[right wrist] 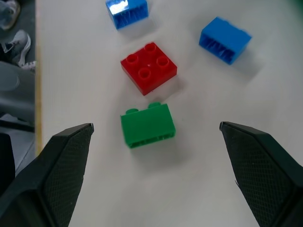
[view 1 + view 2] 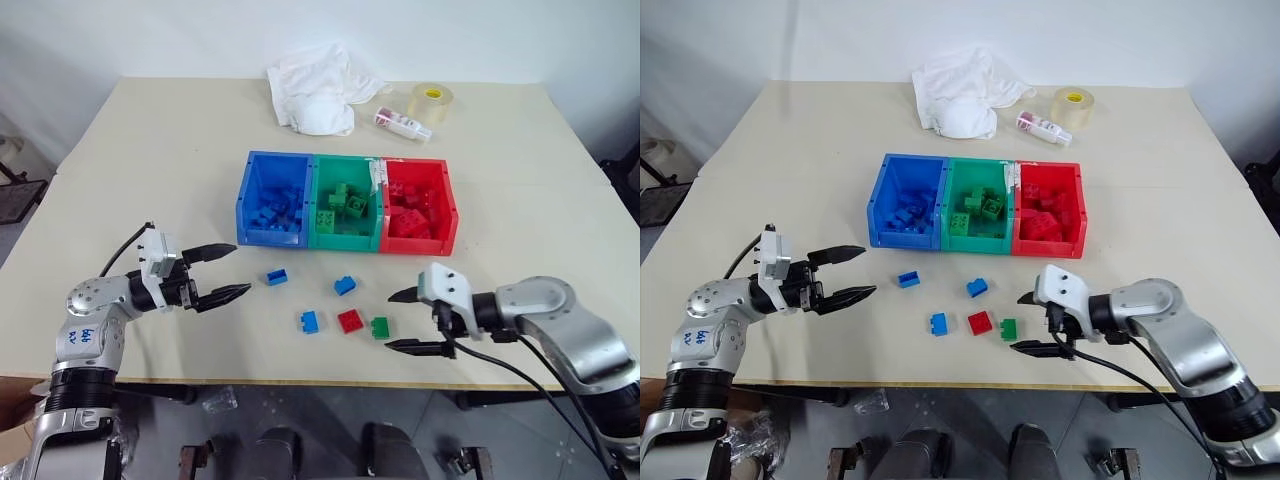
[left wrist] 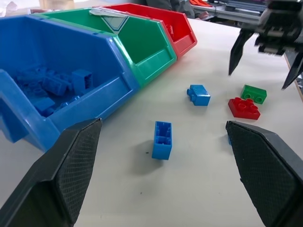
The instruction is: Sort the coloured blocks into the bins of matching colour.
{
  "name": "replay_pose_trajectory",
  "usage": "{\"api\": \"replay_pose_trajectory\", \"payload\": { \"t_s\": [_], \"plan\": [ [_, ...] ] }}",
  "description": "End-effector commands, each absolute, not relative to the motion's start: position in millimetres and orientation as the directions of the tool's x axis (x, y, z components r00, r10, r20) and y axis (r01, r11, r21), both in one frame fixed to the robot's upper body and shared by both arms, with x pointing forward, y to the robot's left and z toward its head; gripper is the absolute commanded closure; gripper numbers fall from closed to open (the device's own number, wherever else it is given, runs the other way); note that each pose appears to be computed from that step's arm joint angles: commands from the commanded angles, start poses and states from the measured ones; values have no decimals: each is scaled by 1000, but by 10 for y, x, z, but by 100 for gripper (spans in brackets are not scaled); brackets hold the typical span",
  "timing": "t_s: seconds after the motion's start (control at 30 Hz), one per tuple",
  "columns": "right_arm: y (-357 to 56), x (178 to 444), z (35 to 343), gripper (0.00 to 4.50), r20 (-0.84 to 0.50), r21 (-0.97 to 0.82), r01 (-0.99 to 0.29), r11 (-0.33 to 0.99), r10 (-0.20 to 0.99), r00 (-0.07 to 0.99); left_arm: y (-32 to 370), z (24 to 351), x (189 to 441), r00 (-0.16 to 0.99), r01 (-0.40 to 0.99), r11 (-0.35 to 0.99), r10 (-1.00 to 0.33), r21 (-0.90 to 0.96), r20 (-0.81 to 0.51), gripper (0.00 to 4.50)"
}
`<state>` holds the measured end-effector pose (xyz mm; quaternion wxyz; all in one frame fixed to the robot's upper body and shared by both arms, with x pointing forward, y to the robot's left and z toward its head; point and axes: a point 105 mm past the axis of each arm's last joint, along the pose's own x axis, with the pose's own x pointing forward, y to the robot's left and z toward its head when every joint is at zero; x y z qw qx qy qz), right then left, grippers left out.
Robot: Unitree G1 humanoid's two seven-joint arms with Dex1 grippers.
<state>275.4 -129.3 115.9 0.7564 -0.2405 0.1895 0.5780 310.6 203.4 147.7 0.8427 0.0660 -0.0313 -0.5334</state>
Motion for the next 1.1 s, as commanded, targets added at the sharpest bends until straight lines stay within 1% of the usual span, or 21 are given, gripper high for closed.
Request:
{"api": "replay_pose_trajectory", "payload": {
  "t_s": [0.03, 0.13, 0.27, 0.33, 0.37, 0.47, 0.63, 0.7, 0.8, 0.93, 1.0, 1.03, 1.1],
  "plan": [
    [-1227, 2795, 1110, 3, -579, -179, -965, 192, 772, 261, 2069, 1567, 3060, 432, 888, 423, -902, 181, -9, 0],
    [-1198, 2834, 1073, 68, -579, -178, -965, 191, 772, 260, 2080, 1579, 3046, 435, 886, 426, -900, 184, -8, 0],
    [-1143, 2870, 1147, 203, -548, -199, -961, 191, 792, 270, 2076, 1595, 3033, 437, 884, 429, -899, 187, -5, 0],
    [-1122, 2869, 1182, 280, -536, -204, -960, 190, 799, 272, 2085, 1595, 3025, 438, 884, 429, -899, 186, -6, 0],
    [-1110, 2873, 1221, 306, -524, -212, -959, 188, 806, 274, 2085, 1593, 3024, 439, 883, 430, -899, 186, -6, 0],
    [-1023, 2900, 1419, 306, -456, -235, -952, 196, 843, 286, 2088, 1592, 3023, 440, 883, 431, -898, 185, -6, 0],
    [-876, 3116, 1891, 306, -319, -314, -917, 245, 883, 345, 2098, 1606, 3026, 441, 882, 432, -897, 188, -5, 0],
    [-797, 3256, 2081, 306, -262, -355, -895, 270, 890, 372, 2110, 1617, 3028, 444, 880, 435, -896, 192, -6, 0],
    [-703, 3454, 2256, 306, -212, -401, -866, 298, 890, 404, 2128, 1633, 3032, 449, 877, 439, -894, 198, -6, 0],
    [-594, 3818, 2340, 306, -200, -452, -819, 353, 855, 479, 2140, 1653, 3044, 457, 870, 445, -890, 211, -7, 0],
    [-586, 3966, 2332, 233, -199, -470, -797, 379, 834, 514, 2117, 1665, 3054, 459, 867, 448, -889, 219, 2, 0],
    [-587, 4007, 2312, 205, -205, -482, -791, 377, 829, 521, 2103, 1663, 3053, 459, 866, 449, -889, 221, 6, 0],
    [-594, 4040, 2298, 132, -212, -491, -787, 372, 826, 523, 2071, 1654, 3024, 453, 868, 445, -891, 220, 11, 0]
  ]
}}
